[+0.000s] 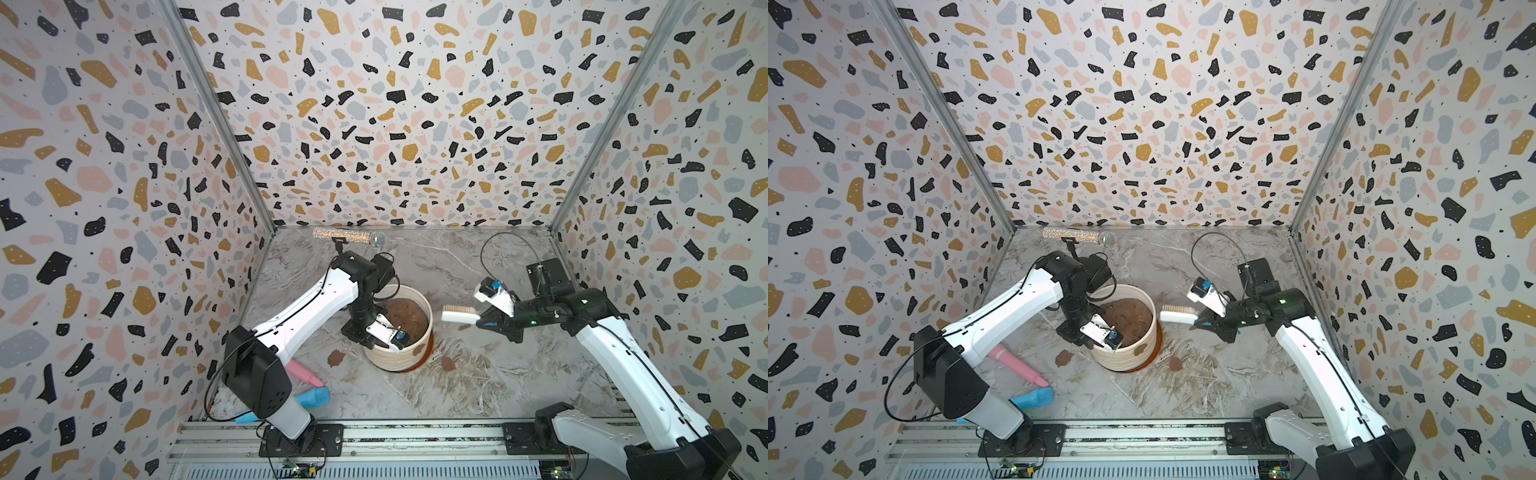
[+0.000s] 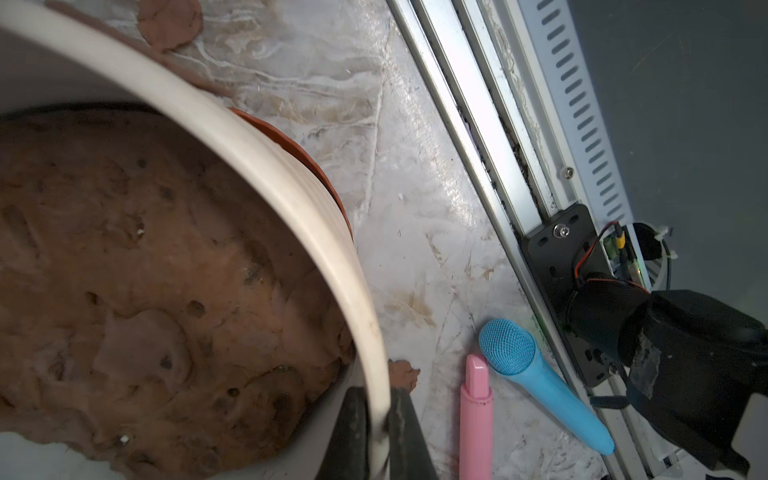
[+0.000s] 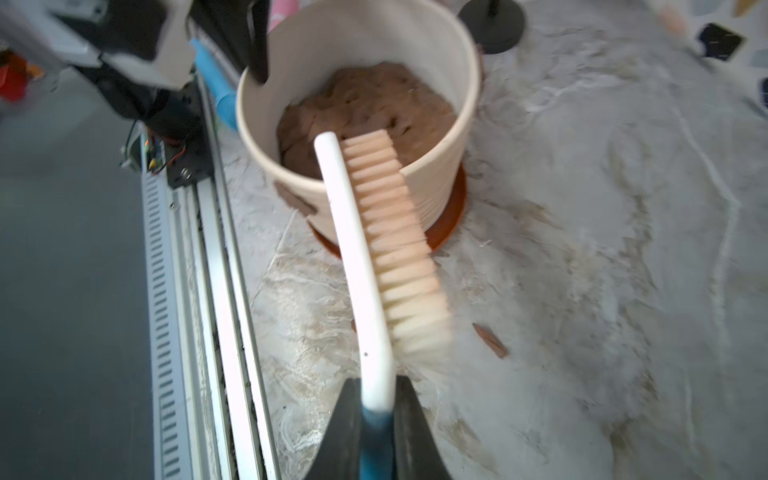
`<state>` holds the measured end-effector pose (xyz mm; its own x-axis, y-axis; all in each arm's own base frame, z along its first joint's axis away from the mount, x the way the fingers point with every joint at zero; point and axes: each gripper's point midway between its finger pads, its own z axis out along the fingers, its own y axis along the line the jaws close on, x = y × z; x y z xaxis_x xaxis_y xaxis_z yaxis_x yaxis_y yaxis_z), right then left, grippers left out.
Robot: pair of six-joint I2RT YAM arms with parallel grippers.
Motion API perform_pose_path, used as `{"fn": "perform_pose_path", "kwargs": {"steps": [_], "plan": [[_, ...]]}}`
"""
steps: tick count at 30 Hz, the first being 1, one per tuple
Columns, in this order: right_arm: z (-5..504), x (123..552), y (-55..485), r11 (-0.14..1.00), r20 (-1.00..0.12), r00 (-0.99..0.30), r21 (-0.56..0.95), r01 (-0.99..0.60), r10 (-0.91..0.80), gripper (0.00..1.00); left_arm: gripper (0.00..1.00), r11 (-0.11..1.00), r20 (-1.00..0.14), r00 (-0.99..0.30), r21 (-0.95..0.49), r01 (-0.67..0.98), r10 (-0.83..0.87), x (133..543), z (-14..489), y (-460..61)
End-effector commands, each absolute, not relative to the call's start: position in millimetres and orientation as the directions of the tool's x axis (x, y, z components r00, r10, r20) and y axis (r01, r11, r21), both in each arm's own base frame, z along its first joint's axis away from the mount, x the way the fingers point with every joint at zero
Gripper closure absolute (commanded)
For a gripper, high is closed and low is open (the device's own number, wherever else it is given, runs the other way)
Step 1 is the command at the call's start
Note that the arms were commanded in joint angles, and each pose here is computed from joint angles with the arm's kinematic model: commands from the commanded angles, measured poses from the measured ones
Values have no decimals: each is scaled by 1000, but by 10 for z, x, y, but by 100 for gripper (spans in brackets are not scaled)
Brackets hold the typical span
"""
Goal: Scrub the dried mud off the ceramic pot
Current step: Rotate the pot on the tray, then brush off the soil from the pot.
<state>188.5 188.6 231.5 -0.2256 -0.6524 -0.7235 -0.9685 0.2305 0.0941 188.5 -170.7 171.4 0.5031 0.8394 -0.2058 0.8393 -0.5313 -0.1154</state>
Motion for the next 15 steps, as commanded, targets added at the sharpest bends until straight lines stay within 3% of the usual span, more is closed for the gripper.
{"fn": "perform_pose_path", "kwargs": {"steps": [1, 3, 6, 10, 15], "plan": [[2196, 1590, 2016, 1, -715, -41, 56, -998, -698, 100, 94, -478, -12, 482, -143, 866, 876, 2180, 1626, -1268], [2150, 1554, 2120, -53, -727, 18, 25, -998, -686, 100, 86, -465, -40, 464, -133, 875, 885, 2170, 1665, -1285], [2093, 1552, 2285, -90, -739, 76, -20, -996, -670, 100, 62, -442, -101, 433, -116, 889, 896, 2096, 1761, -1358], [2052, 1614, 2490, -119, -743, 130, -68, -991, -656, 100, 46, -410, -248, 376, -100, 907, 893, 1861, 2010, -1522], [1997, 1767, 2674, -105, -744, 83, -17, -994, -663, 100, 14, -311, -465, 256, -45, 949, 848, 1629, 2279, -1811]]}}
